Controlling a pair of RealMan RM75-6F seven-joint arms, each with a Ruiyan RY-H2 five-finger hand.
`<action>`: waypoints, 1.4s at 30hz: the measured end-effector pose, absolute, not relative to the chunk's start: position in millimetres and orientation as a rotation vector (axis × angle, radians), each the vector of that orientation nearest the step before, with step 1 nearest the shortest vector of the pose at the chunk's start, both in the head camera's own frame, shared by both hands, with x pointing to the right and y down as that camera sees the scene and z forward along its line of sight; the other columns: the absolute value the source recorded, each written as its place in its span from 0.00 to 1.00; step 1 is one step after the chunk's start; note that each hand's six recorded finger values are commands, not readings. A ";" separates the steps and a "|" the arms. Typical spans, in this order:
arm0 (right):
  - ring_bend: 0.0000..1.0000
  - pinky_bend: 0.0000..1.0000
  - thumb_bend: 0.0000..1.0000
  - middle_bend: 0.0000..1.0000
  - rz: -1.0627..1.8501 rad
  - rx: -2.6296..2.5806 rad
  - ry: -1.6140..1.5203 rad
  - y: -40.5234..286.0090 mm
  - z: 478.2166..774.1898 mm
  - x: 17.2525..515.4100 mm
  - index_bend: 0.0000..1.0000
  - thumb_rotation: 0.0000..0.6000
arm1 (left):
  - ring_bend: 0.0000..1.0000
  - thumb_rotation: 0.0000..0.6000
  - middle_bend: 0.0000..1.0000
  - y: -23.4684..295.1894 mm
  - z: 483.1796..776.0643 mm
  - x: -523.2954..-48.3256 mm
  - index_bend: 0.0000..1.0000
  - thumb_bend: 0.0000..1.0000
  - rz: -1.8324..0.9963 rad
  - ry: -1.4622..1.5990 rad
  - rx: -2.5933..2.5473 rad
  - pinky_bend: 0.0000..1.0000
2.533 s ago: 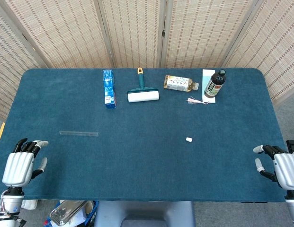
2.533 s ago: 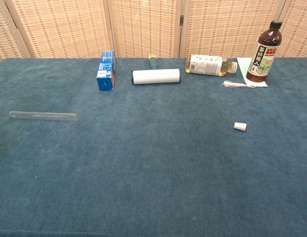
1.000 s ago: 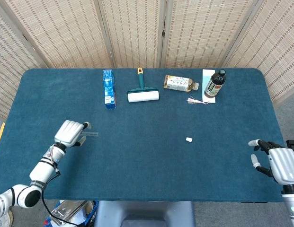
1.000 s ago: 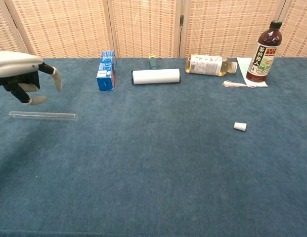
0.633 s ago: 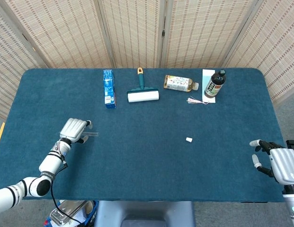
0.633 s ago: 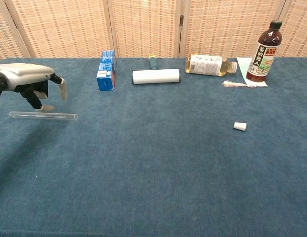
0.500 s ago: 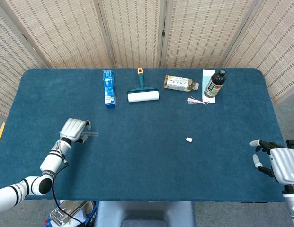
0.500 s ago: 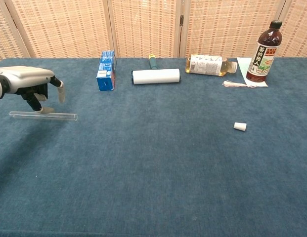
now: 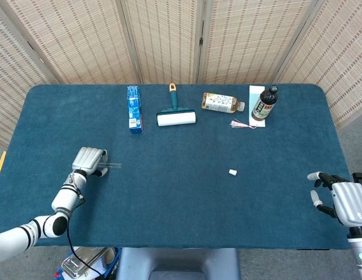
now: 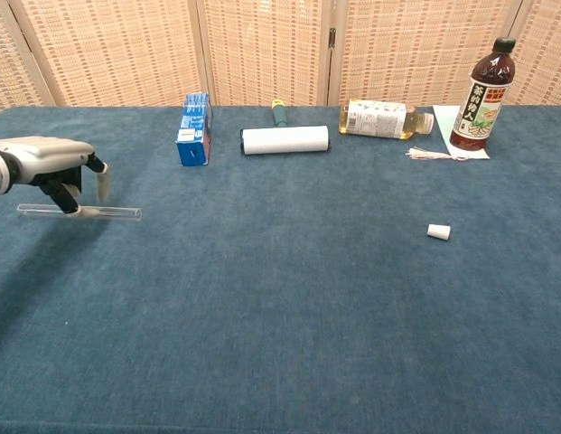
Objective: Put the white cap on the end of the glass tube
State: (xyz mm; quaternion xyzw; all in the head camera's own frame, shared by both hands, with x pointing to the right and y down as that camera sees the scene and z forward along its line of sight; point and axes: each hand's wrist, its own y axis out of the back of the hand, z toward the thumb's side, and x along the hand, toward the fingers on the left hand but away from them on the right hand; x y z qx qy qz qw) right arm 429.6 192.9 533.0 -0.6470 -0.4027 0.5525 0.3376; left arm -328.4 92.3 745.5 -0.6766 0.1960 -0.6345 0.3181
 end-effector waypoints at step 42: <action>0.47 0.56 0.39 0.51 1.457 -1.679 -1.053 192.2 533.2 430.6 0.36 1.00 | 1.00 1.00 1.00 90.3 767.2 -342.5 0.56 0.32 -1.719 0.555 -1.764 1.00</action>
